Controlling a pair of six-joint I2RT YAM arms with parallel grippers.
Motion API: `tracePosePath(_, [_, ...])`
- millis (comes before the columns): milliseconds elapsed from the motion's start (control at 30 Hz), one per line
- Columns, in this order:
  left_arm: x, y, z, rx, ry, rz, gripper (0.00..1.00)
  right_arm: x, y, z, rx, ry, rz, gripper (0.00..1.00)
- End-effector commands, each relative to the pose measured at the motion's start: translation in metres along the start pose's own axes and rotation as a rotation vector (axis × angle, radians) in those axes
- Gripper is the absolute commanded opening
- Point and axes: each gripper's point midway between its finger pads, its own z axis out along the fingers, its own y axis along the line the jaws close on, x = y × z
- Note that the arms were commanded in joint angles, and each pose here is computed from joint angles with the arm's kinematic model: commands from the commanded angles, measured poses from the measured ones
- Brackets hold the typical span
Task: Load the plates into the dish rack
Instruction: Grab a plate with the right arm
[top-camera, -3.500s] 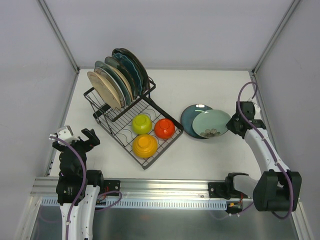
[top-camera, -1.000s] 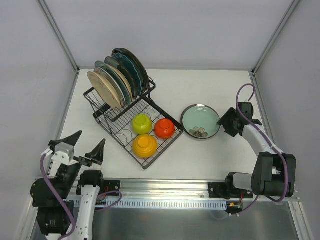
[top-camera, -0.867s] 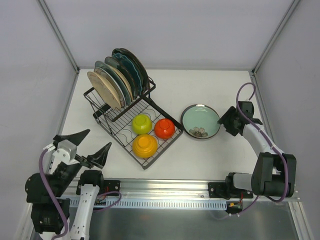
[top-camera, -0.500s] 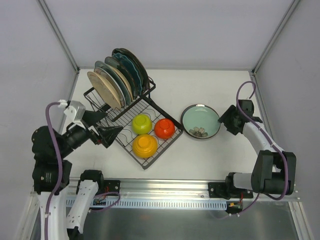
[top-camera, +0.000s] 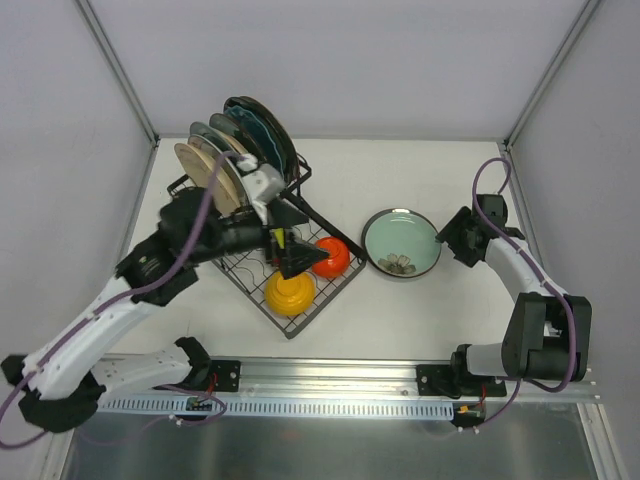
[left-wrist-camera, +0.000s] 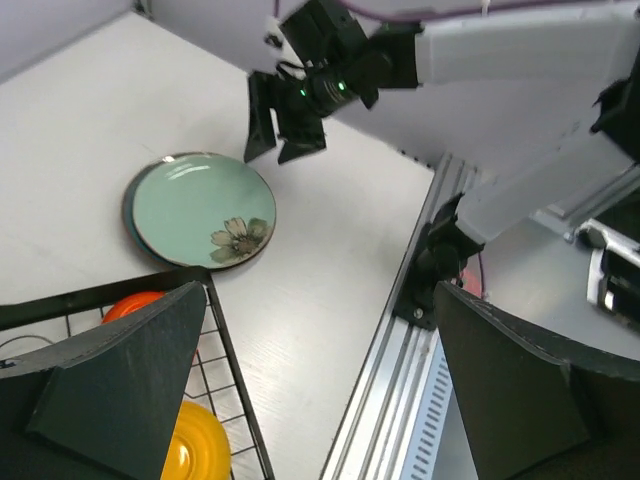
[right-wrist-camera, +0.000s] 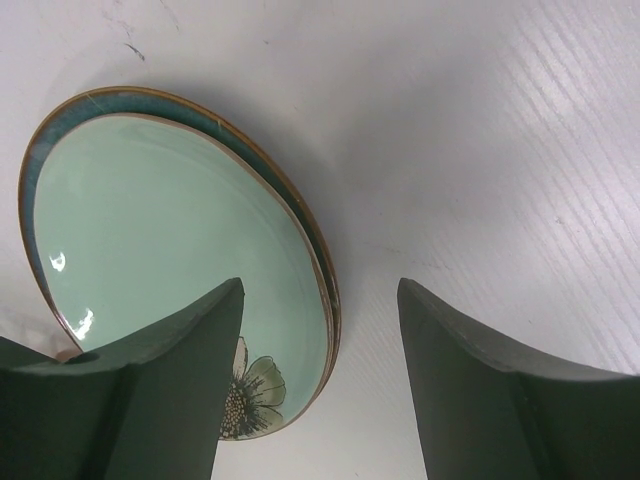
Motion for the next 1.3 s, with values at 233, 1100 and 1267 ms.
tracePosePath(233, [0.045, 0.015, 0.142, -0.079, 0.158, 0.262, 0.99, -0.006, 0.005, 0.001, 0.005, 0.007, -0.030, 0.66])
tracePosePath(1100, [0.209, 0.021, 0.238, 0.003, 0.389, 0.235, 0.99, 0.029, -0.005, 0.021, 0.108, 0.128, -0.174, 0.40])
tracePosePath(1267, [0.221, 0.020, 0.237, 0.007, 0.404, 0.236, 0.99, 0.027, -0.010, 0.013, 0.123, 0.112, -0.191, 0.27])
